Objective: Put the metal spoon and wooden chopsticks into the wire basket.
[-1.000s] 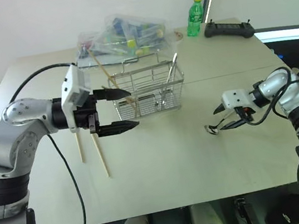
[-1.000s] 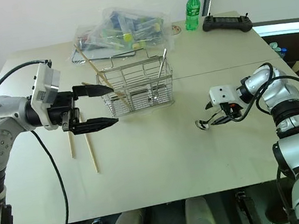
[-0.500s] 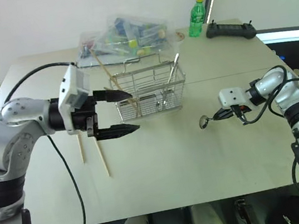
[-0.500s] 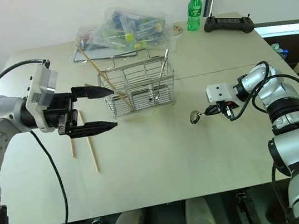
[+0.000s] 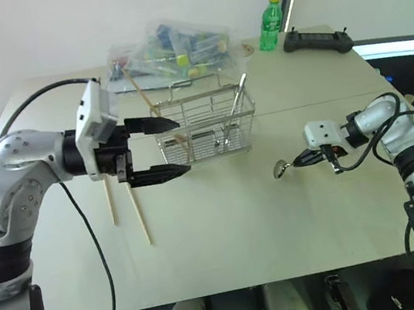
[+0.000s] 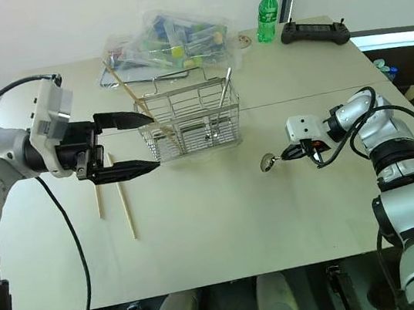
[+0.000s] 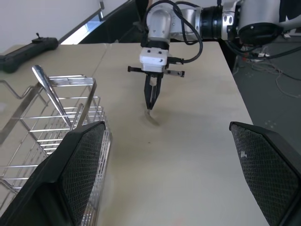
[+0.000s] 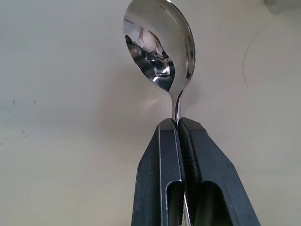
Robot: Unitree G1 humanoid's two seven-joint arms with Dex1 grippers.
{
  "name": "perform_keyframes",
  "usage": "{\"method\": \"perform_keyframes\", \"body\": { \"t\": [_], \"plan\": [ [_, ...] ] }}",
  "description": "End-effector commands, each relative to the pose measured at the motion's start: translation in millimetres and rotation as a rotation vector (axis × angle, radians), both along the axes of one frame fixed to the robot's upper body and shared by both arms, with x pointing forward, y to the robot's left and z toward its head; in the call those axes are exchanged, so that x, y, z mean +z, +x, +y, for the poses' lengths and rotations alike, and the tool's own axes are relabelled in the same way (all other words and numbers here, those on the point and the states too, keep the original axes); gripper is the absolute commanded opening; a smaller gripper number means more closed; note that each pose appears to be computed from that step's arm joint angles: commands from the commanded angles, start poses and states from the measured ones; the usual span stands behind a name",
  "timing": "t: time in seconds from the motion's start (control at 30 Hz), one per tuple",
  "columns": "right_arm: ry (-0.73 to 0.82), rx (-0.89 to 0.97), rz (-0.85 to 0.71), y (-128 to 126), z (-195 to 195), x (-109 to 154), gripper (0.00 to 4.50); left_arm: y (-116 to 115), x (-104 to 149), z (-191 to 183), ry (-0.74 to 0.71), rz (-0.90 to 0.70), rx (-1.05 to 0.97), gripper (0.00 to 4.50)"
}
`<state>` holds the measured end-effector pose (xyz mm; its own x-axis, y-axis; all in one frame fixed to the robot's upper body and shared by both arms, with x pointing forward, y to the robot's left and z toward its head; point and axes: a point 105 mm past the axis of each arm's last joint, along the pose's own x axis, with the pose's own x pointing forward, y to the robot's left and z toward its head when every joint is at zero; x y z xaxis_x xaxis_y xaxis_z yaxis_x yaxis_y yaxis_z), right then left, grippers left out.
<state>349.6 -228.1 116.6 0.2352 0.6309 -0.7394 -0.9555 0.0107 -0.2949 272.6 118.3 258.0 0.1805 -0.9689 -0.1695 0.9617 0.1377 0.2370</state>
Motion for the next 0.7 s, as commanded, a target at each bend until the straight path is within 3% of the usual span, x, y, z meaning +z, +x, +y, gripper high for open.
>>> {"method": "perform_keyframes", "body": {
  "t": [0.03, 0.23, 0.37, 0.57, 0.7],
  "plan": [
    [0.071, 0.020, -0.087, -3, 2, 35, 0.02, 0, 12, -1, -0.005, -0.062, -0.008, 4.50],
    [0.185, 0.048, -0.115, -33, 8, 74, 0.02, 4, 15, 0, -0.016, -0.075, 0.004, 4.50],
    [0.441, 0.034, -0.118, -51, 34, 128, 0.02, 6, 19, 3, -0.032, -0.082, 0.020, 4.50],
    [0.913, -0.062, -0.237, -41, 75, 221, 0.02, 8, 25, 5, -0.056, -0.103, 0.036, 4.50],
    [1.044, -0.085, -0.228, -36, 102, 234, 0.02, 14, 33, 7, -0.092, -0.127, 0.069, 4.50]
  ]
}}
